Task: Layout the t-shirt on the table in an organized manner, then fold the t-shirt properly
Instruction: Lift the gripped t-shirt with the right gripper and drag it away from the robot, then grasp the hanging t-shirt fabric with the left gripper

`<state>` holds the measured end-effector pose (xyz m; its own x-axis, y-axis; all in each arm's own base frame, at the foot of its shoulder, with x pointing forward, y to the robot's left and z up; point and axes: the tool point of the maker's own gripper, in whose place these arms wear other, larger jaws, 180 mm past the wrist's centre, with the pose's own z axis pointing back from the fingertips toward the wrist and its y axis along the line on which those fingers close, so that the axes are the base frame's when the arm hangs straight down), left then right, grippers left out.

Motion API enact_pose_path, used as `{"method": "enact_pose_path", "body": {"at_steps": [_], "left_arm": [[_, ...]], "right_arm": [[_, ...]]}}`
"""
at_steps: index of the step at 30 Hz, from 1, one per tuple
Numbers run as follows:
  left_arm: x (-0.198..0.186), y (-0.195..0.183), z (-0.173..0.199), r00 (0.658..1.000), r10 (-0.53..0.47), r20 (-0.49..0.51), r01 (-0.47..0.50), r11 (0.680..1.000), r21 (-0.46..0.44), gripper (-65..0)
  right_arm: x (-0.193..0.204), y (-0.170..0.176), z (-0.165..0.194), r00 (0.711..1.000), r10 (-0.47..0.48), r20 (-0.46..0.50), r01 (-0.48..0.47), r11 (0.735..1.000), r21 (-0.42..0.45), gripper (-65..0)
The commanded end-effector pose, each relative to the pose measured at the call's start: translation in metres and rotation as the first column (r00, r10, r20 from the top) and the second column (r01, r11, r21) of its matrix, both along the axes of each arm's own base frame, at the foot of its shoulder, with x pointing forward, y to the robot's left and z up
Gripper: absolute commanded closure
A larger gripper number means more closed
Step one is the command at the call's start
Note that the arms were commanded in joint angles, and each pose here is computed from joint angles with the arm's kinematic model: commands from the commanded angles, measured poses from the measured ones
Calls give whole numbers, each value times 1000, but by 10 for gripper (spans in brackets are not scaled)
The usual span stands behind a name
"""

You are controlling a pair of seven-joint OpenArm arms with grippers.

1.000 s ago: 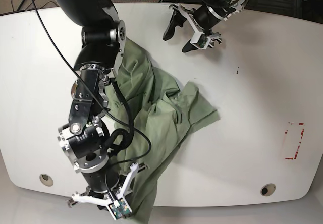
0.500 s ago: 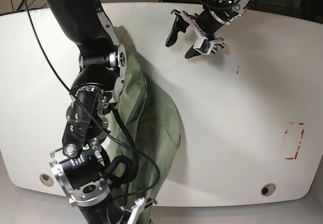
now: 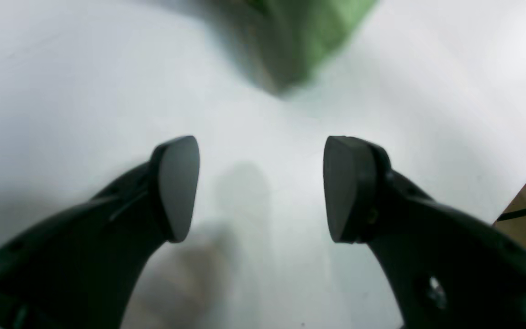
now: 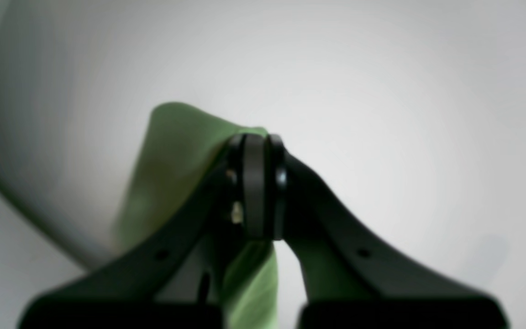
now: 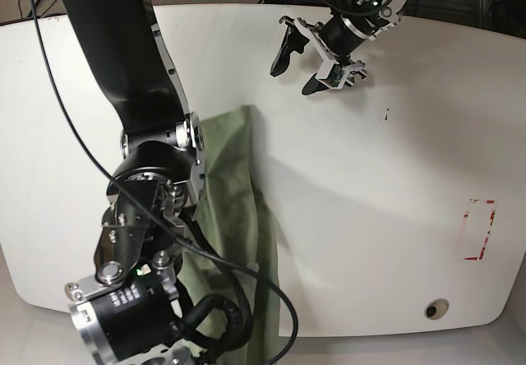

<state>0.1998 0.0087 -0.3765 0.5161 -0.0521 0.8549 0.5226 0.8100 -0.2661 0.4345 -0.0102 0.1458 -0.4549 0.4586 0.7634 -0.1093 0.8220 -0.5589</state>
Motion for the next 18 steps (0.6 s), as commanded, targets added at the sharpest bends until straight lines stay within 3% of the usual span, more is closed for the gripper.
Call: {"method": "enact_pose_path", "body": {"at_steps": [1,18], "left_arm": [[10,6,12,999,28,40,-27,999,-21,-404],[41,34,25,987,118,107,-117,993,-10,-404]], "right_arm": [[-13,7,30,997,26,76,-27,999,17,0],[-17,9,35,997,24,71,-25,999,23,0]]}}
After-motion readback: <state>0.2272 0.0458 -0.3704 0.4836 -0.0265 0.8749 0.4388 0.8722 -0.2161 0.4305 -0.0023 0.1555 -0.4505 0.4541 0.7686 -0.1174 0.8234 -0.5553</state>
